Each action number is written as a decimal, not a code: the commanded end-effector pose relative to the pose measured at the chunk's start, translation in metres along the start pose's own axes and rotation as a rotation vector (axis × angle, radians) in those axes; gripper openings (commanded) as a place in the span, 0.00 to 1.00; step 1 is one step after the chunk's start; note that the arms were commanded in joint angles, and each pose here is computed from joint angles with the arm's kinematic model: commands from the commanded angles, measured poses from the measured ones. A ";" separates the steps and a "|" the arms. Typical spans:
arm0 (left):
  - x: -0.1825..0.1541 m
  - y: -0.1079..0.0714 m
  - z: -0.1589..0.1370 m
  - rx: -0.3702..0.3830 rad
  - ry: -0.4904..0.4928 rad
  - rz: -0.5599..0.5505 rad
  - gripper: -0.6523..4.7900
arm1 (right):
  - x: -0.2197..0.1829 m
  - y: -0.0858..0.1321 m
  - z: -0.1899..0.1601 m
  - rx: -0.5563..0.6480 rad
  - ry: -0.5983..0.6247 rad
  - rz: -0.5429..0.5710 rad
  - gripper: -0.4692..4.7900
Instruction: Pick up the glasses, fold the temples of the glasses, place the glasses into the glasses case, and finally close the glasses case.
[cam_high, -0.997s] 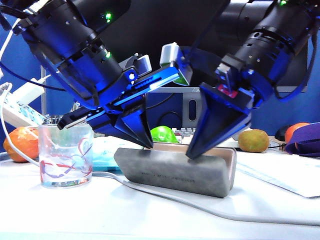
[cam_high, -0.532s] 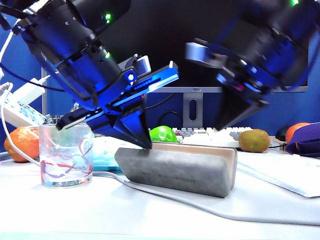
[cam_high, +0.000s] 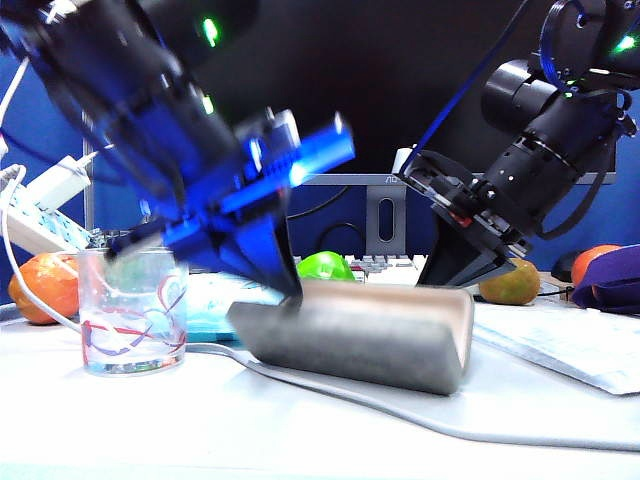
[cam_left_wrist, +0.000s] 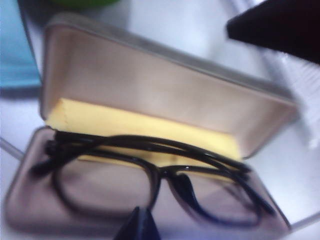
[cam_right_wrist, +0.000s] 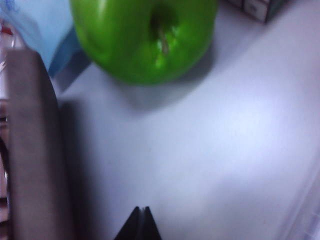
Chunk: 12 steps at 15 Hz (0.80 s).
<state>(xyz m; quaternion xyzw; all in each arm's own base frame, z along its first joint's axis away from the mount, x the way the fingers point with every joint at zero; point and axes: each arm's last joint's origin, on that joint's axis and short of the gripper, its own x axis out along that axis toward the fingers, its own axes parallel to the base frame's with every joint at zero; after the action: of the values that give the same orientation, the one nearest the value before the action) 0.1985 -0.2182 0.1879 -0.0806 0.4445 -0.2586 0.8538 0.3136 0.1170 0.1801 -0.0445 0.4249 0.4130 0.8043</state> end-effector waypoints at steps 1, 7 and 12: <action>-0.020 -0.006 0.010 -0.002 -0.078 -0.050 0.11 | 0.000 0.002 0.002 0.002 -0.016 0.077 0.08; -0.016 -0.001 0.001 -0.002 0.014 -0.006 0.11 | 0.006 0.002 -0.001 0.013 -0.015 0.145 0.08; -0.004 0.001 -0.008 -0.014 0.113 -0.020 0.11 | 0.010 -0.001 -0.001 0.009 -0.023 0.156 0.08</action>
<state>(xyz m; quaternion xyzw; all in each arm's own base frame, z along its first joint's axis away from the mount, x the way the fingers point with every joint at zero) 0.1908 -0.2126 0.1881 -0.0739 0.4868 -0.2659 0.8288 0.3153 0.1214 0.1690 -0.0064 0.4316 0.4631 0.7741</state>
